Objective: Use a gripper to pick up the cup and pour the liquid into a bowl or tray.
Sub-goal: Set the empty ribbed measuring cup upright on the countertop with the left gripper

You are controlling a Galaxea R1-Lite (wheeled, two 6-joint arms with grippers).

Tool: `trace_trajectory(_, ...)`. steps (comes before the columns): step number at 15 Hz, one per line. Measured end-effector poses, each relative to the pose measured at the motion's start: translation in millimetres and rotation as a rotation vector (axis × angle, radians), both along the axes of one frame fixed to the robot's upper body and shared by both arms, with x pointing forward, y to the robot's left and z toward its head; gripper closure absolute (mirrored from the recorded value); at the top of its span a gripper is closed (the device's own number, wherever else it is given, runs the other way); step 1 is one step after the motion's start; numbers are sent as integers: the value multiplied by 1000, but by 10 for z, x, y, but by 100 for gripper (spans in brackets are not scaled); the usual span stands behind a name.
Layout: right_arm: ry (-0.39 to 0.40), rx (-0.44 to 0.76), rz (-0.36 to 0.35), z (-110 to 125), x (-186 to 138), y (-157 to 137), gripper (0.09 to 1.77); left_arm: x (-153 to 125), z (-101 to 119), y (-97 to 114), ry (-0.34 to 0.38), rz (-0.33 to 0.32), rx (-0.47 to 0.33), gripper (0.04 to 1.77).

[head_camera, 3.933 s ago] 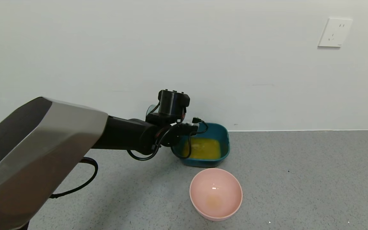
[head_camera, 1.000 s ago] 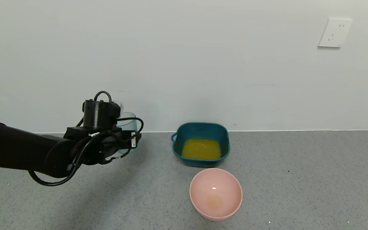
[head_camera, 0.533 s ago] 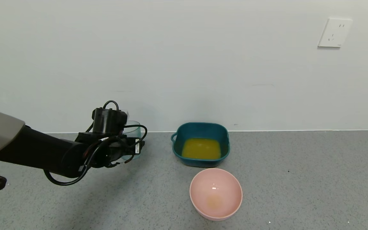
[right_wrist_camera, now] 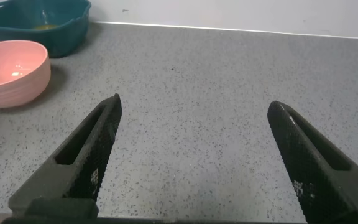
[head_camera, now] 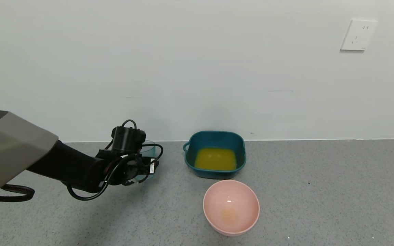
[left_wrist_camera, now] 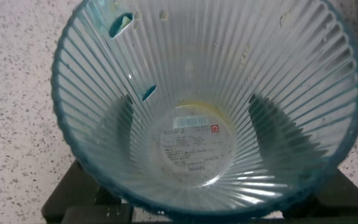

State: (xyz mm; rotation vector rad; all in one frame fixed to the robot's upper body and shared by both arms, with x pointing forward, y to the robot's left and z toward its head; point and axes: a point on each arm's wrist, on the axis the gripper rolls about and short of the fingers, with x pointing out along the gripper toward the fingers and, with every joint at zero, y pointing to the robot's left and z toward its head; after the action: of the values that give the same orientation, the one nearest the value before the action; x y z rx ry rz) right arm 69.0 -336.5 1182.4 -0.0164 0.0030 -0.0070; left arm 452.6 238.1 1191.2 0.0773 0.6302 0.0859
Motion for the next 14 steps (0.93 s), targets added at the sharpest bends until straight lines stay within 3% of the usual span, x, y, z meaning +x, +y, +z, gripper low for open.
trace_trajectory(14,0,0,0,0,0,0,15,45,-154,-13,20,-7,0,52)
